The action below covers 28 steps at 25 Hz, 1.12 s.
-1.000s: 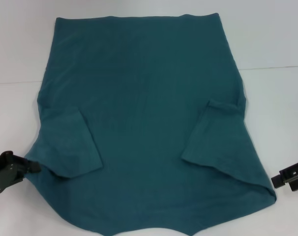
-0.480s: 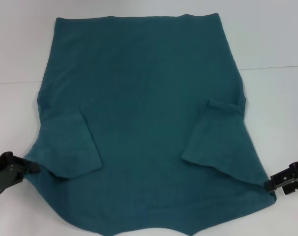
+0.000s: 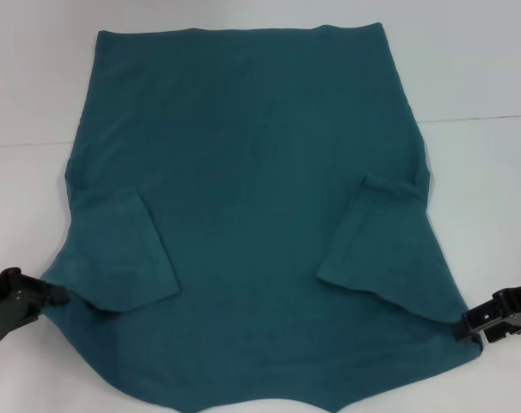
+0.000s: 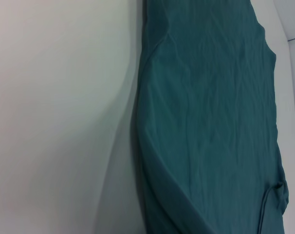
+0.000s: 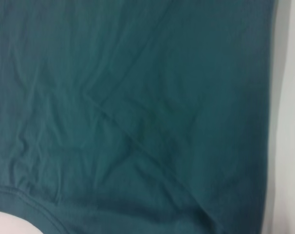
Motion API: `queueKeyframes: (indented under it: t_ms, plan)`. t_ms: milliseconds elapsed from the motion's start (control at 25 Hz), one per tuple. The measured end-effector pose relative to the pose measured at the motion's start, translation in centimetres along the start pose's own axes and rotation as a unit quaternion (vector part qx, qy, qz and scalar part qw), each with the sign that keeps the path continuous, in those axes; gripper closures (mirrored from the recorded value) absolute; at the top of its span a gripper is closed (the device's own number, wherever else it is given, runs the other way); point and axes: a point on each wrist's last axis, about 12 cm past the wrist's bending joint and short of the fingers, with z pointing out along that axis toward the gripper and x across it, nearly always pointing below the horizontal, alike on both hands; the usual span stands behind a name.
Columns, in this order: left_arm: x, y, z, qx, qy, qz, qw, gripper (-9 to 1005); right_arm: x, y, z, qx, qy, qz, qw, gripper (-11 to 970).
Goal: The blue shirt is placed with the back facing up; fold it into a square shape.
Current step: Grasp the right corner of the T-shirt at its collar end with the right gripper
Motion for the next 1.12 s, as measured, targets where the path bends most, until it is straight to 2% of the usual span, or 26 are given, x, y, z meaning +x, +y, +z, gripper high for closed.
queueKeyframes:
  t_ms: [480, 1120]
  plan:
    - [0.0, 0.0, 0.1, 0.000, 0.001, 0.000, 1.000, 948, -0.3, 0.3, 0.7, 0.011, 0.003, -0.008, 1.000, 225]
    - [0.1, 0.0, 0.1, 0.001, 0.002, -0.001, 1.000, 941, -1.4, 2.3, 2.2, 0.009, 0.008, -0.038, 0.999, 262]
